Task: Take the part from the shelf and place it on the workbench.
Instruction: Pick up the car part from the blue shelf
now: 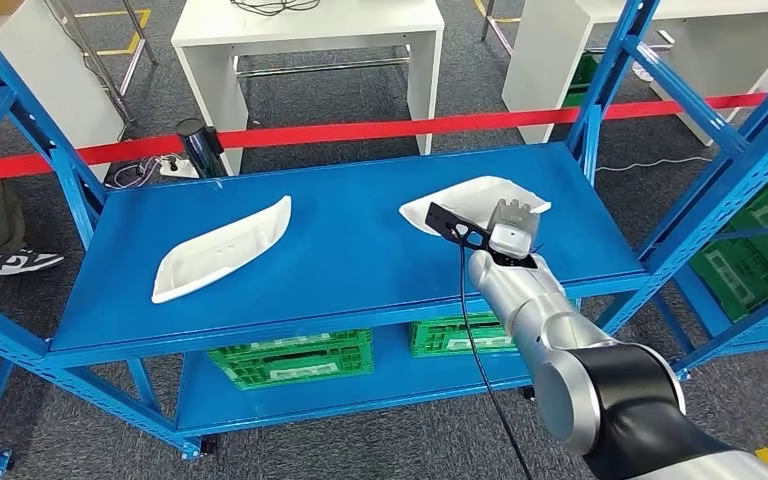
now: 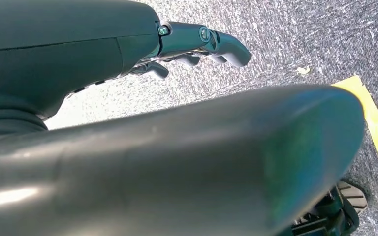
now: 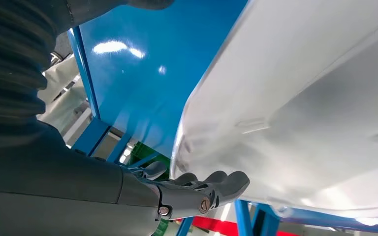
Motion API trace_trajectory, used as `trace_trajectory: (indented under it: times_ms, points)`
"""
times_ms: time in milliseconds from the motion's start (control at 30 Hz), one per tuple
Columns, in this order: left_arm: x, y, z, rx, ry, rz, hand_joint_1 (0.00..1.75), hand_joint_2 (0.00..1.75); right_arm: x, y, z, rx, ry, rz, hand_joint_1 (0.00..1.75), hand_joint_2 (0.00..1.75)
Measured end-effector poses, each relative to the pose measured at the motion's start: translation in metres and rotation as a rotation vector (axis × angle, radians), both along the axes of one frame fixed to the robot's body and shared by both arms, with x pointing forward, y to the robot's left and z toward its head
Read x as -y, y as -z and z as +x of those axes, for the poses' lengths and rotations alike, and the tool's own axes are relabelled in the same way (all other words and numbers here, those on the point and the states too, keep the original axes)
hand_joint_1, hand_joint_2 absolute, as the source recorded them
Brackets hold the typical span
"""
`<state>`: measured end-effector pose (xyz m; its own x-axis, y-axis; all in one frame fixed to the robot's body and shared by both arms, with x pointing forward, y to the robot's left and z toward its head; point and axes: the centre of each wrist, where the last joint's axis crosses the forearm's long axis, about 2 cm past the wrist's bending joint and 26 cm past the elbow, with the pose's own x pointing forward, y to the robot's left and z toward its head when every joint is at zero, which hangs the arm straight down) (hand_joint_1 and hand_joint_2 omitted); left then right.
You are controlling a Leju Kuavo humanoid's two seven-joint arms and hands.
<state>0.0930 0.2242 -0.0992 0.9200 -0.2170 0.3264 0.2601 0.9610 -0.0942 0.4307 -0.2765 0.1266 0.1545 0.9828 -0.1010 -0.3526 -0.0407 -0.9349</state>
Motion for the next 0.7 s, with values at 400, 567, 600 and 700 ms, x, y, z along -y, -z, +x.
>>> trace_trajectory:
  times_ms: [400,567,600,700]
  points:
    - [-0.0013,0.0001,0.0002,0.001,0.001,0.003,0.00,0.00,-0.0004,-0.0004,0.0002,0.002,0.000,0.000,0.00,1.75]
    - [-0.0011,0.0000,0.0007,-0.008,0.006,0.007,0.00,0.00,0.0000,0.0000,-0.0001,0.005,0.004,0.011,0.00,1.75]
    - [-0.0010,-0.0001,0.0009,-0.010,0.007,0.008,0.00,0.00,0.0004,-0.0001,0.0000,0.008,0.007,0.016,0.00,1.75]
    - [-0.0012,0.0000,0.0005,-0.018,0.007,0.010,0.00,0.00,0.0018,0.0026,-0.0017,0.009,0.017,0.039,0.00,1.75]
